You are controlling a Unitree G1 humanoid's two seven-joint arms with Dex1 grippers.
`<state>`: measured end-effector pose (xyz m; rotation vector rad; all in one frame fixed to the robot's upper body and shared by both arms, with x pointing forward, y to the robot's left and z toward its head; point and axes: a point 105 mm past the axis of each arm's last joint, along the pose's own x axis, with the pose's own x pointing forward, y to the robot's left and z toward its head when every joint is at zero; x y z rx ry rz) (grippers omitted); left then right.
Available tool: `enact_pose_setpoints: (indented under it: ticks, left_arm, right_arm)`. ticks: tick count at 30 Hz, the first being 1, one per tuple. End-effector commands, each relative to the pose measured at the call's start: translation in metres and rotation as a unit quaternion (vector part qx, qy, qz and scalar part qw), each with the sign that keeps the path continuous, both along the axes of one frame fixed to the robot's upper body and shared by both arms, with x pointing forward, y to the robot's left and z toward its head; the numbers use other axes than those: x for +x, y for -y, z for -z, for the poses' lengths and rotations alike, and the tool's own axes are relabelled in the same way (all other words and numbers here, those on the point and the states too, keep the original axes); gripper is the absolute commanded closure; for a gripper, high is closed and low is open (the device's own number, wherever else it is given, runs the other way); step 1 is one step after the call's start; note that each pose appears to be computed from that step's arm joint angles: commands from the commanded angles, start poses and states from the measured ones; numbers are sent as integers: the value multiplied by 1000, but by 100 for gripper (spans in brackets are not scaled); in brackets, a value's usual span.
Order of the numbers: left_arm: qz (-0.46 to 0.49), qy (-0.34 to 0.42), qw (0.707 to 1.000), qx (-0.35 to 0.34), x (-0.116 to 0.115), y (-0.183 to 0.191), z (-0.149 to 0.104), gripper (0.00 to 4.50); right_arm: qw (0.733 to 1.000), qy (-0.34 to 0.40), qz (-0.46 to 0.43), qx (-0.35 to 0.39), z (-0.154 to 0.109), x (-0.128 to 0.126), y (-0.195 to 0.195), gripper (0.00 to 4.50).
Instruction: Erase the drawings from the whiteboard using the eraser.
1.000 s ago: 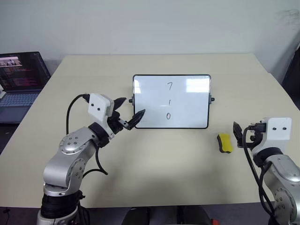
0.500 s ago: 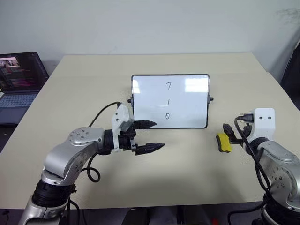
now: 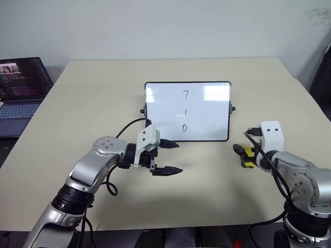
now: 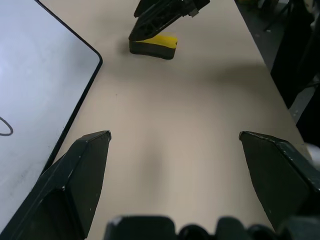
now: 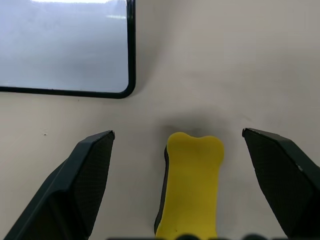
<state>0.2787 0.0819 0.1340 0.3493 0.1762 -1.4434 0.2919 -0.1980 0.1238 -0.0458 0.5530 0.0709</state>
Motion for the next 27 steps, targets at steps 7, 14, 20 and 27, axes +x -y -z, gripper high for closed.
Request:
enact_pose_setpoints:
  ticks: [7,14,20,27]
  left_arm:
    - [15,72,997,-2,6,3,-15,0]
    - [0,105,994,-10,17,2,-16,0]
    - [-3,114,993,-15,22,2,-16,0]
    - [-5,123,992,-18,23,3,-17,0]
  right_arm:
    - [1000,1,6,-8,-4,0,9,2]
    - [1000,-5,17,4,1,-5,11,2]
    - [999,-18,38,27,15,-15,9,2]
    - [998,-21,50,29,16,-15,11,2]
